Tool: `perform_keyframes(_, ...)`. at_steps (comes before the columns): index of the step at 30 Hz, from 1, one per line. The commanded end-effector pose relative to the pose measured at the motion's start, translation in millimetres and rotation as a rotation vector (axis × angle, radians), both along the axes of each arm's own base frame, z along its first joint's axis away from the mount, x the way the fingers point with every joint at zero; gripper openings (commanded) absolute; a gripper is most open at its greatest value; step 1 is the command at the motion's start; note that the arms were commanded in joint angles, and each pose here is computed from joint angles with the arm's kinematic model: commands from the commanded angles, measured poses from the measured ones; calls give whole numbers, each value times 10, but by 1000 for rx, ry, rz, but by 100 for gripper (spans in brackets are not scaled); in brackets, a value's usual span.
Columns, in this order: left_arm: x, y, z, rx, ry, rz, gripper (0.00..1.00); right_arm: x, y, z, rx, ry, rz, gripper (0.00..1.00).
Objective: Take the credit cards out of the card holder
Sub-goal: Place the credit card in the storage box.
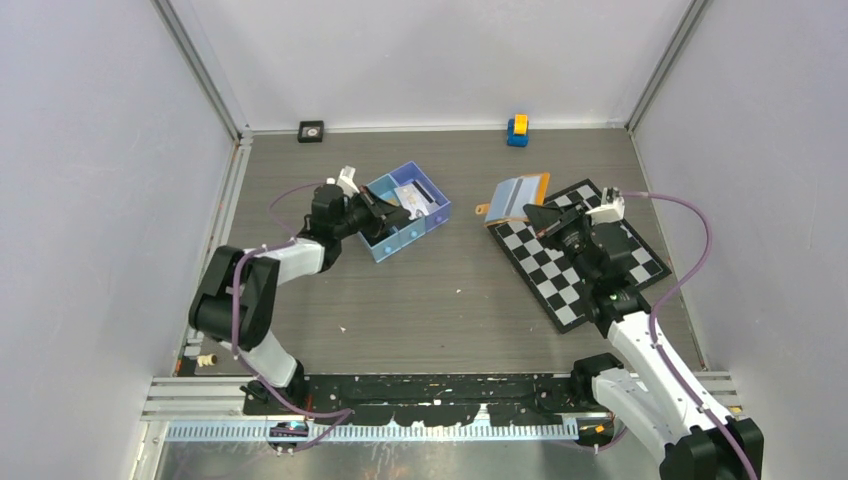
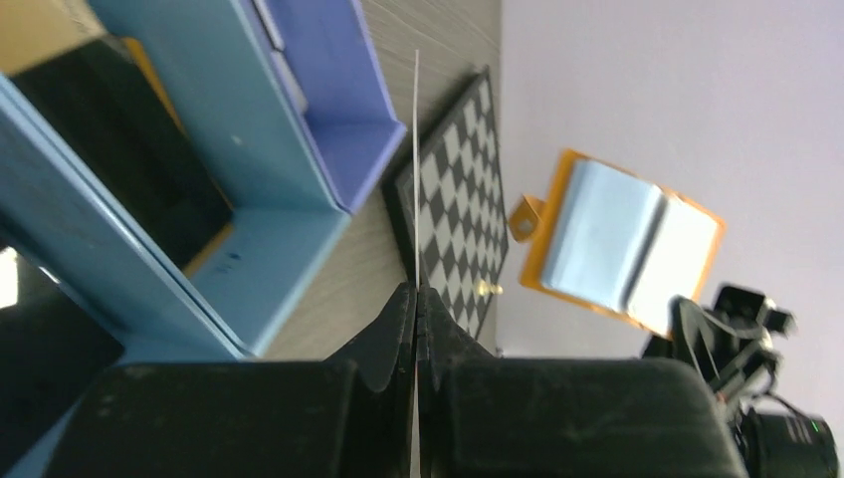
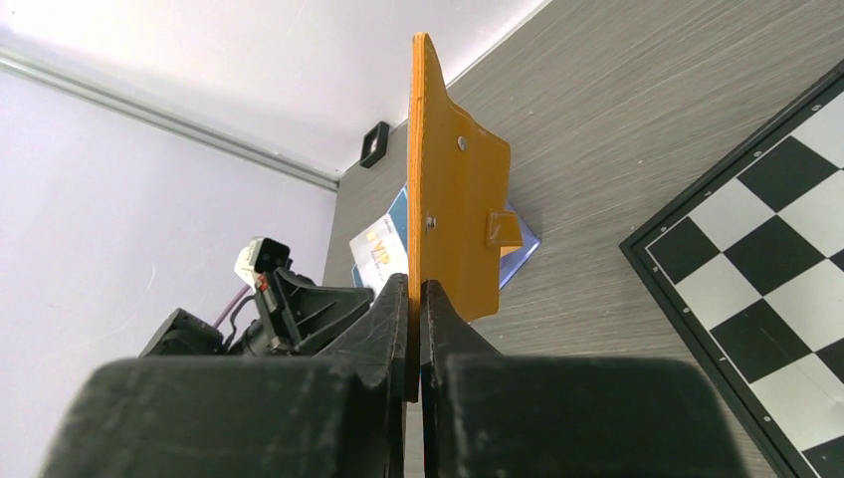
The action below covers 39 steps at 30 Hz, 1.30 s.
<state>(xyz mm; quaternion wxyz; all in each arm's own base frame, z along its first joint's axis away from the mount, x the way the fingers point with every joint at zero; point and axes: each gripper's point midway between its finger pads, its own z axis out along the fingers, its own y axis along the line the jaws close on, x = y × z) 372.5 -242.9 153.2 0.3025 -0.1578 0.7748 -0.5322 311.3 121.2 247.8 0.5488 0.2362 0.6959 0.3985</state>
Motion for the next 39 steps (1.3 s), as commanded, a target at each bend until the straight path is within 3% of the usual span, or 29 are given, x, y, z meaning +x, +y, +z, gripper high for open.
perform_keyframes(1,370,6,-102,31,11,113,0,17,-120,158,-15,-45,-63,1)
perform_keyframes(15,938,-189,-348,46,69,140,0,3,-42,214,18,-54,-23,1)
perform_keyframes(19,923,-187,-259,91,44,136,27,13,30,243,24,-67,16,1)
perform_keyframes(24,716,-119,110,145,-39,97,41,15,299,349,57,-123,169,0)
perform_keyframes(28,352,-90,450,167,-126,28,54,-26,522,467,117,-197,310,0)
perform_keyframes(32,-63,-148,681,82,-210,-83,67,-97,678,572,185,-260,426,1)
perform_keyframes(33,-166,-175,767,45,-246,-117,86,-108,699,586,196,-271,443,1)
perform_keyframes(34,-246,-187,814,15,-265,-137,98,-127,719,615,207,-287,463,0)
perform_keyframes(39,-579,-226,1054,-79,-399,-189,100,-219,792,749,278,-349,545,0)
